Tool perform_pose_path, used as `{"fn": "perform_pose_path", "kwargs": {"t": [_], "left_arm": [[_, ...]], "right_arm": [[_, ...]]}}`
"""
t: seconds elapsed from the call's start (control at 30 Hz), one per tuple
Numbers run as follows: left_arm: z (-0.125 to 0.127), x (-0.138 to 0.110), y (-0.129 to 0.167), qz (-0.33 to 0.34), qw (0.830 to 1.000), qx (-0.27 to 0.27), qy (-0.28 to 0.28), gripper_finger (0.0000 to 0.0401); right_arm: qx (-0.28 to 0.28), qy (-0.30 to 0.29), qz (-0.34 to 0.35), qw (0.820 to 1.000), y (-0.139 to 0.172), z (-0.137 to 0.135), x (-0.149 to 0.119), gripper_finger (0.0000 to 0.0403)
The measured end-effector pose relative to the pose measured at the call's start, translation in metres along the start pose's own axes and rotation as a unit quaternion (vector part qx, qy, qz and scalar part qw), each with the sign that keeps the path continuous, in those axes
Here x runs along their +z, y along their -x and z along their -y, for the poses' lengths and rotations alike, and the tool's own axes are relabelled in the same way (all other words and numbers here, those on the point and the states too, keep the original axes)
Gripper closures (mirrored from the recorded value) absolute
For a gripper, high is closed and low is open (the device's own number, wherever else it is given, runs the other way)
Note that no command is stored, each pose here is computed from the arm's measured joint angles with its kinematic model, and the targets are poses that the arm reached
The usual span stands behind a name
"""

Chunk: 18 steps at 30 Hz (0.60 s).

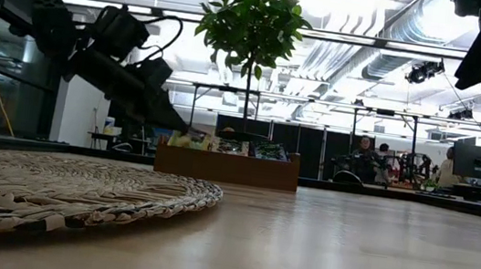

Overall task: Pick & Place Tea
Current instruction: Put the yellow tea bag into the left section of the wooden organizer

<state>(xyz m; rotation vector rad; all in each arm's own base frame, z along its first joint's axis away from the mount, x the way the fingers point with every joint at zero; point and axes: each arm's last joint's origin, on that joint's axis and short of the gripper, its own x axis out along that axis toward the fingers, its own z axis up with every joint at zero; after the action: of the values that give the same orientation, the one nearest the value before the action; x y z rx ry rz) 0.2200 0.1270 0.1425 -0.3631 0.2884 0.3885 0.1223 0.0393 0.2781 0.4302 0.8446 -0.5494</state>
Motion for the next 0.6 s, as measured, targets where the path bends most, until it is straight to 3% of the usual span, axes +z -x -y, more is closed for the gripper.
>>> {"fn": "perform_pose_path", "kwargs": {"t": [0.37,0.6], "left_arm": [[-0.0009,-0.0031,-0.0014,-0.008,1.000,0.009,-0.001,0.0394],[-0.0009,-0.0028,-0.0014,-0.006,1.000,0.010,-0.002,0.0327]], "right_arm": [[0.010,-0.005,-0.014,1.000,0.0000,-0.0008,-0.0007,0.0242],[0.010,-0.004,-0.014,1.000,0.0000,-0.0008,-0.0007,0.0242]]}}
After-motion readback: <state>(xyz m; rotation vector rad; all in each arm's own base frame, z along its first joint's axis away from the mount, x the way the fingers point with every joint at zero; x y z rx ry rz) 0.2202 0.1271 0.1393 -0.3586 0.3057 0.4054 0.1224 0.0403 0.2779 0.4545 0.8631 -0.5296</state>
